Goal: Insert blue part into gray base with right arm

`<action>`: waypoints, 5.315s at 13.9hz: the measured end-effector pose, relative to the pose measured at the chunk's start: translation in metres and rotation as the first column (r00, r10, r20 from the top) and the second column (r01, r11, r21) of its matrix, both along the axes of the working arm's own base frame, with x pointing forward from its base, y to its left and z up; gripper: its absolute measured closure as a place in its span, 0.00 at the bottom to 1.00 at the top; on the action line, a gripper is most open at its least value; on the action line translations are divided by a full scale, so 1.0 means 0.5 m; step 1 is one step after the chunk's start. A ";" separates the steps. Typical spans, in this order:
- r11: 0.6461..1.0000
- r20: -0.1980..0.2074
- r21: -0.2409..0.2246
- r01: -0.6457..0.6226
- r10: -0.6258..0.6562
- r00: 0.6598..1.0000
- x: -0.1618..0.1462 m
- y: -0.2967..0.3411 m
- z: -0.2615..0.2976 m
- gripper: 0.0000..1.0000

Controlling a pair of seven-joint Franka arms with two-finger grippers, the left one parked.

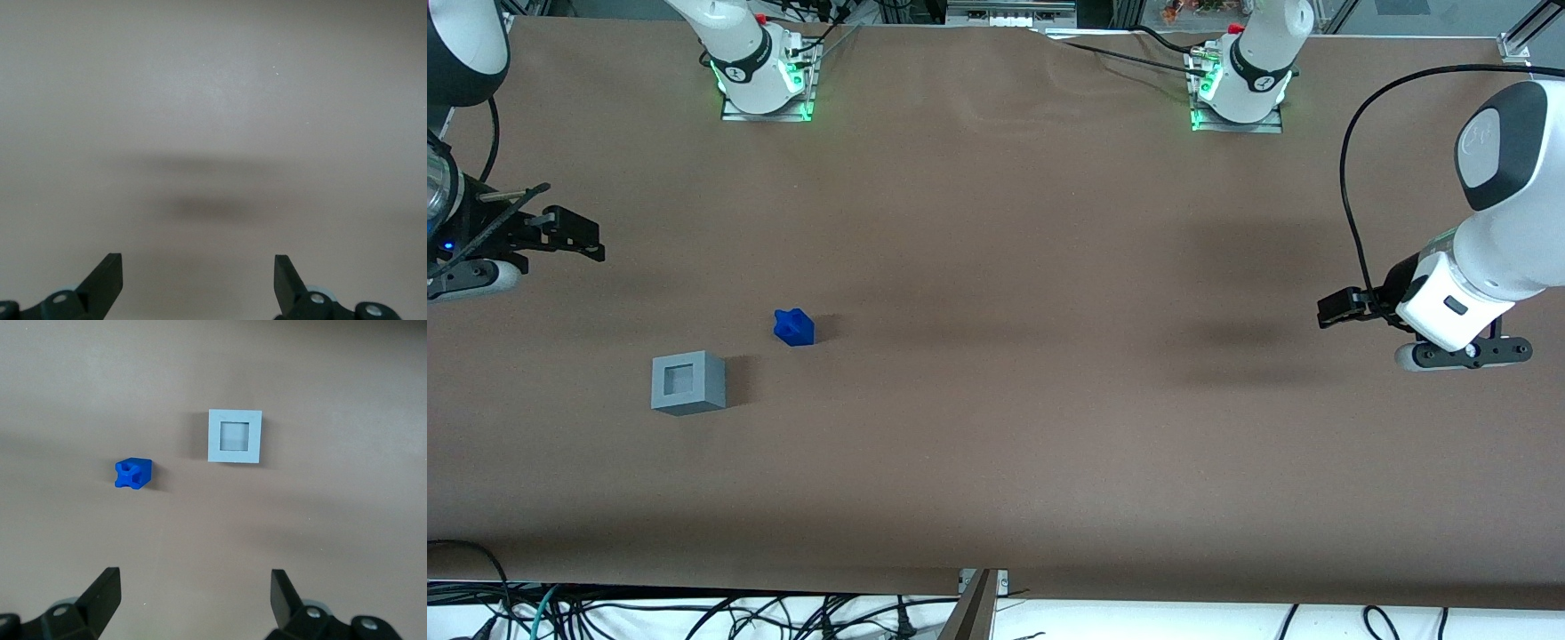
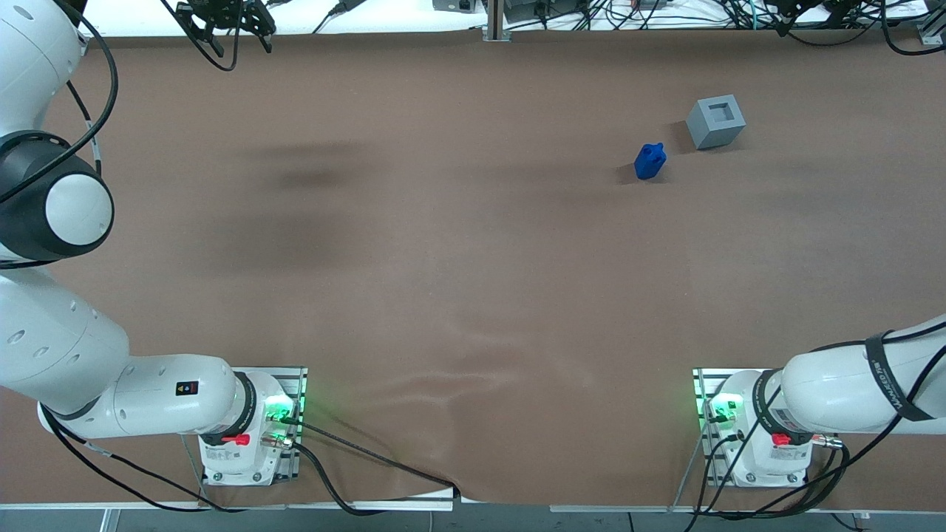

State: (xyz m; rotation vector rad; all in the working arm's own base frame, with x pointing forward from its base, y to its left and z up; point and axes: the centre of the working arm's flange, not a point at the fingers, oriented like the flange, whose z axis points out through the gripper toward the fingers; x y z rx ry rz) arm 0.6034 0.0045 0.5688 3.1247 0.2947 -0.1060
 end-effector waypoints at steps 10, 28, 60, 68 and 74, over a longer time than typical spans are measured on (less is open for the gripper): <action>1.000 -0.005 0.000 0.000 0.000 1.000 -0.001 0.000 0.000 0.00; 0.999 -0.010 0.007 0.035 -0.035 0.999 -0.005 0.028 -0.011 0.00; 0.998 0.142 0.039 0.040 -0.045 0.989 -0.099 0.303 -0.680 0.10; 0.998 0.142 0.038 0.058 -0.063 0.988 -0.087 0.291 -0.680 0.49; 0.998 0.085 -0.045 0.033 -0.029 0.996 0.009 0.199 -0.502 0.49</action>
